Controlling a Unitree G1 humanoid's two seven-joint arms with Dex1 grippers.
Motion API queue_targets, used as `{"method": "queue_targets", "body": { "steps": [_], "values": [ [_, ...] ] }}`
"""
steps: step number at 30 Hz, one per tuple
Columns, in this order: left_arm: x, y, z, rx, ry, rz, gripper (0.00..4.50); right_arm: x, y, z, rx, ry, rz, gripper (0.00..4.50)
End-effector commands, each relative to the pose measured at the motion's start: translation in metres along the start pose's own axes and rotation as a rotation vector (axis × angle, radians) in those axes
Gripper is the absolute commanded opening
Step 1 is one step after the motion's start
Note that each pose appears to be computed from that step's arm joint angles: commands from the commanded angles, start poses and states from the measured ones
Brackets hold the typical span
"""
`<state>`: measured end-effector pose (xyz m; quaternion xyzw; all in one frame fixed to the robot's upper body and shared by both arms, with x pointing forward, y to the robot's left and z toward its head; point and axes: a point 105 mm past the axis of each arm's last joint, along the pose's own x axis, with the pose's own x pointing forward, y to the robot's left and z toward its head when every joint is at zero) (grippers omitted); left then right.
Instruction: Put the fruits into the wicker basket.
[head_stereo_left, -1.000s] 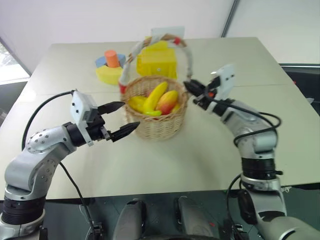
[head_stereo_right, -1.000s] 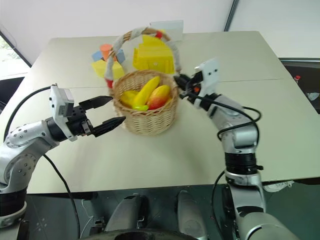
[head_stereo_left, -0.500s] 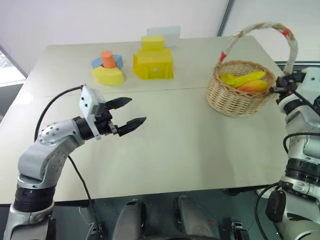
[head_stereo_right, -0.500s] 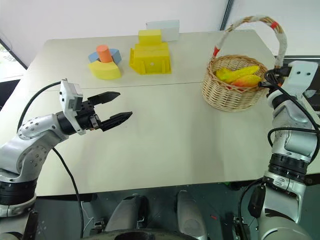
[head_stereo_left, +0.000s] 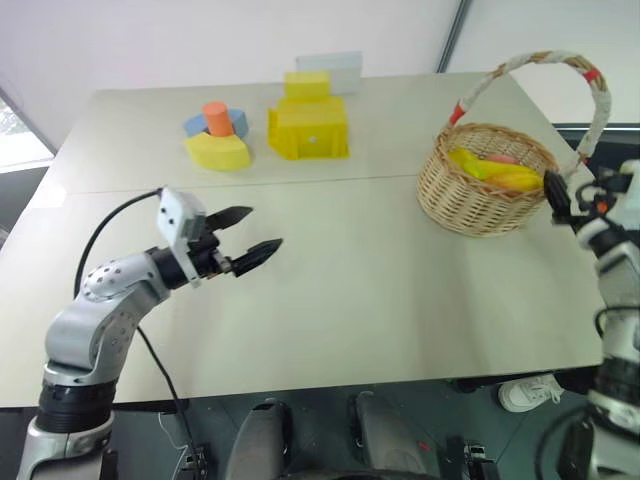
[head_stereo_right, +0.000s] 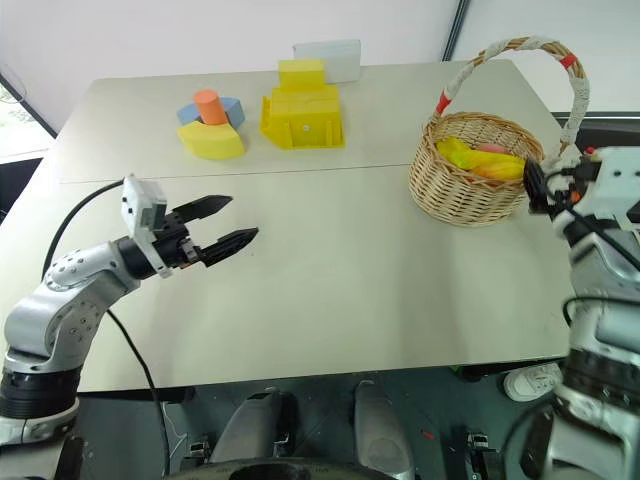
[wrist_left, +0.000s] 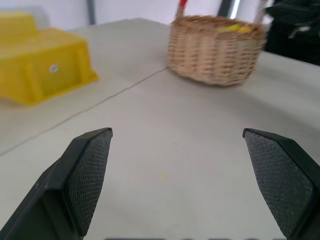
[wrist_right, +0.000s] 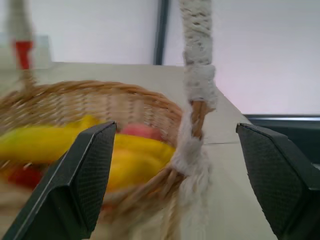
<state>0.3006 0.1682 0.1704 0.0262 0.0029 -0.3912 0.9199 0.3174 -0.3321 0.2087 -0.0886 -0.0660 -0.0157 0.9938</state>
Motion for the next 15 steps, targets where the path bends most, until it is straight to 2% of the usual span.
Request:
{"method": "queue_targets", "body": {
  "steps": [1, 3, 7, 10, 15],
  "values": [
    [-0.032, 0.030, -0.006, 0.069, 0.034, 0.167, 4.50, -0.020, 0.025, 0.010, -0.109, -0.033, 0.221, 4.06],
    [-0.047, 0.043, -0.019, 0.068, 0.068, 0.253, 4.50, -0.030, 0.053, 0.004, -0.174, -0.025, 0.389, 4.06],
    [-0.067, 0.055, -0.032, 0.071, 0.060, 0.365, 4.50, -0.042, 0.102, -0.016, -0.131, 0.028, 0.620, 4.06],
    [-0.075, 0.056, -0.041, 0.075, 0.058, 0.425, 4.50, -0.035, 0.122, -0.028, -0.071, 0.043, 0.668, 4.06],
    [-0.080, 0.049, -0.053, 0.053, 0.068, 0.452, 4.50, -0.023, 0.136, -0.048, -0.044, 0.057, 0.671, 4.06]
  ]
}}
